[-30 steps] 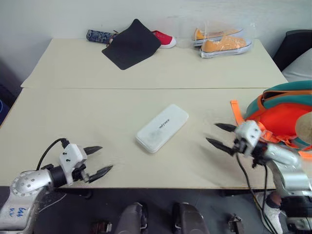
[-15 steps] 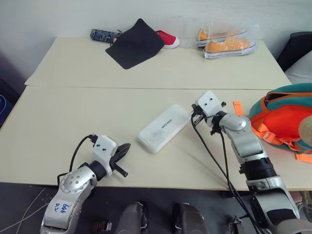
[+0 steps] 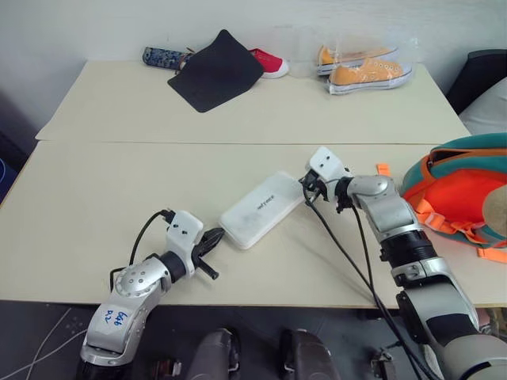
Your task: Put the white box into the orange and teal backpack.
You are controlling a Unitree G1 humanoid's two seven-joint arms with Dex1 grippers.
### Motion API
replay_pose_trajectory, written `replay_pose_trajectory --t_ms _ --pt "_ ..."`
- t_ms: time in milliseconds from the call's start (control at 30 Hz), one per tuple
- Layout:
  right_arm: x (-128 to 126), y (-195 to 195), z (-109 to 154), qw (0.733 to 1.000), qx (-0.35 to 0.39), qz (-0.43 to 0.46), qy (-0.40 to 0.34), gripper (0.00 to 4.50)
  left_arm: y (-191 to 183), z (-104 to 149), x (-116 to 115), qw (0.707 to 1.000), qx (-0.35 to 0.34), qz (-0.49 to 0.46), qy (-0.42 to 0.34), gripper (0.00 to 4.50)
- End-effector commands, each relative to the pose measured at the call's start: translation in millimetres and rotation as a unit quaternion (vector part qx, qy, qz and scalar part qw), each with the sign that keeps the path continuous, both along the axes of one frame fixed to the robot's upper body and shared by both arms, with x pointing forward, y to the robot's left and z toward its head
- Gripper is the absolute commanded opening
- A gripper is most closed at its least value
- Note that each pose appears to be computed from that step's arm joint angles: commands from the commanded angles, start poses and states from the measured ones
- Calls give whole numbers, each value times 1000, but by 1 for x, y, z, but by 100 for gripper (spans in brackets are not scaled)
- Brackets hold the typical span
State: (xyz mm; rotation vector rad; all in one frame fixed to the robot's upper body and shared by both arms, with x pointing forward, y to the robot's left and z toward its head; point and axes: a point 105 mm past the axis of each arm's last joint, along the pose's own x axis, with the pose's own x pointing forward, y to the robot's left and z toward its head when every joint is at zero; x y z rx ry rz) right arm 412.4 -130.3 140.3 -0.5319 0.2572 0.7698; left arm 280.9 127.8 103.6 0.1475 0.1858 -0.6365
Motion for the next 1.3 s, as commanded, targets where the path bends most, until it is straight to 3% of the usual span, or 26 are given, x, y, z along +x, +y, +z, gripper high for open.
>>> replay_pose_trajectory --t_ms 33,233,400,567,633,667,767,900,1067,1167,1300 --pt "-24 13 4 995 20 92 17 0 -1 10 3 1000 0 -5 -29 9" --pt "-71 10 -6 982 7 178 59 0 10 8 3 999 19 -4 -35 9" --pt "-105 3 -14 982 22 165 89 0 23 7 -1 999 34 -9 -35 9" --pt "-121 -5 -20 987 30 125 98 0 28 5 -1 999 30 -25 -27 9" --pt "-122 -13 -23 990 18 106 94 0 41 5 6 999 42 -11 -23 46" --pt "-122 -19 -24 991 9 95 91 0 52 6 10 1000 23 -5 4 59" --pt "-120 -29 -23 994 0 79 82 0 69 10 8 992 -67 -39 99 154" --pt "-116 -31 -19 995 -7 77 67 0 79 20 -1 944 -180 -76 267 282" --pt "-109 -32 -15 996 -14 76 54 0 77 37 17 894 -273 -75 347 436" --pt "-107 -30 -16 994 -25 89 53 0 58 30 11 867 -251 -94 419 447" --pt "-104 -24 -14 993 -23 103 54 0 40 19 14 850 -236 -98 460 447"
